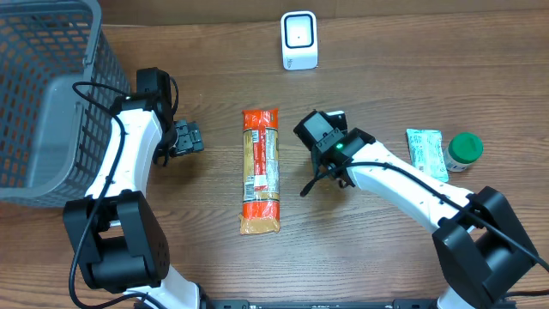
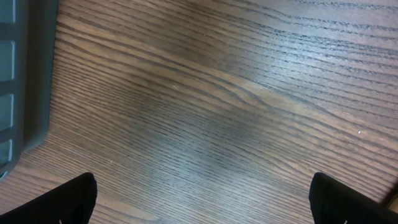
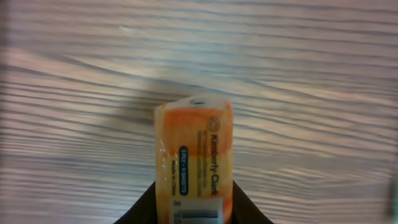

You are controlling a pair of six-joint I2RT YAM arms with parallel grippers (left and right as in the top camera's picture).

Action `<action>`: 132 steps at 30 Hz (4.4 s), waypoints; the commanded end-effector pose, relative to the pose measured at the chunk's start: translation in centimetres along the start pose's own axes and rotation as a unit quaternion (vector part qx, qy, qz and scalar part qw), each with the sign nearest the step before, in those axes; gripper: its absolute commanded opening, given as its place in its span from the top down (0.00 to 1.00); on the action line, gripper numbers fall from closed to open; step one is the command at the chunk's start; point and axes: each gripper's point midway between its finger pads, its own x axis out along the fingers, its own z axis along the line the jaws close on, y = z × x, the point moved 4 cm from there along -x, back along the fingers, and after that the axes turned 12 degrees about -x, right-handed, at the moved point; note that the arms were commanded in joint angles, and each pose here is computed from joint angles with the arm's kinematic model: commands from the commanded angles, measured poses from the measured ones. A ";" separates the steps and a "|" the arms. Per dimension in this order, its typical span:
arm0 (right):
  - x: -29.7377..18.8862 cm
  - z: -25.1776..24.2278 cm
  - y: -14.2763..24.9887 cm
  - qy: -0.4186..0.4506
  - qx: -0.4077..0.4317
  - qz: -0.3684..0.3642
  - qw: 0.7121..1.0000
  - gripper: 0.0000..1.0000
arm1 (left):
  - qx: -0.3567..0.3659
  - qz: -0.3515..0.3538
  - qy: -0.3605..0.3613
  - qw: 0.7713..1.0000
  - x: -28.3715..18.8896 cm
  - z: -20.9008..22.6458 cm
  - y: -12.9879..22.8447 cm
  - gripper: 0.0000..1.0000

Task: Scan the item barcode
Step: 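Move the right gripper over the small orange packet, then lower the right gripper and pinch the orange snack packet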

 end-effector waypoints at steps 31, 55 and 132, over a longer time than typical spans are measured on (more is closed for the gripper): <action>-2.4 1.7 1.0 -0.116 0.002 -0.018 0.993 0.42 | 0.006 -0.014 0.001 1.000 -0.8 0.1 -0.3 0.00; -0.7 -5.0 0.9 -0.259 0.036 0.038 0.964 0.52 | 0.005 -0.014 0.001 1.000 -0.8 0.1 -0.3 0.00; 4.4 -2.2 1.5 -0.272 0.004 0.006 0.962 0.78 | 0.005 -0.014 0.001 1.000 -0.8 0.1 -0.3 0.00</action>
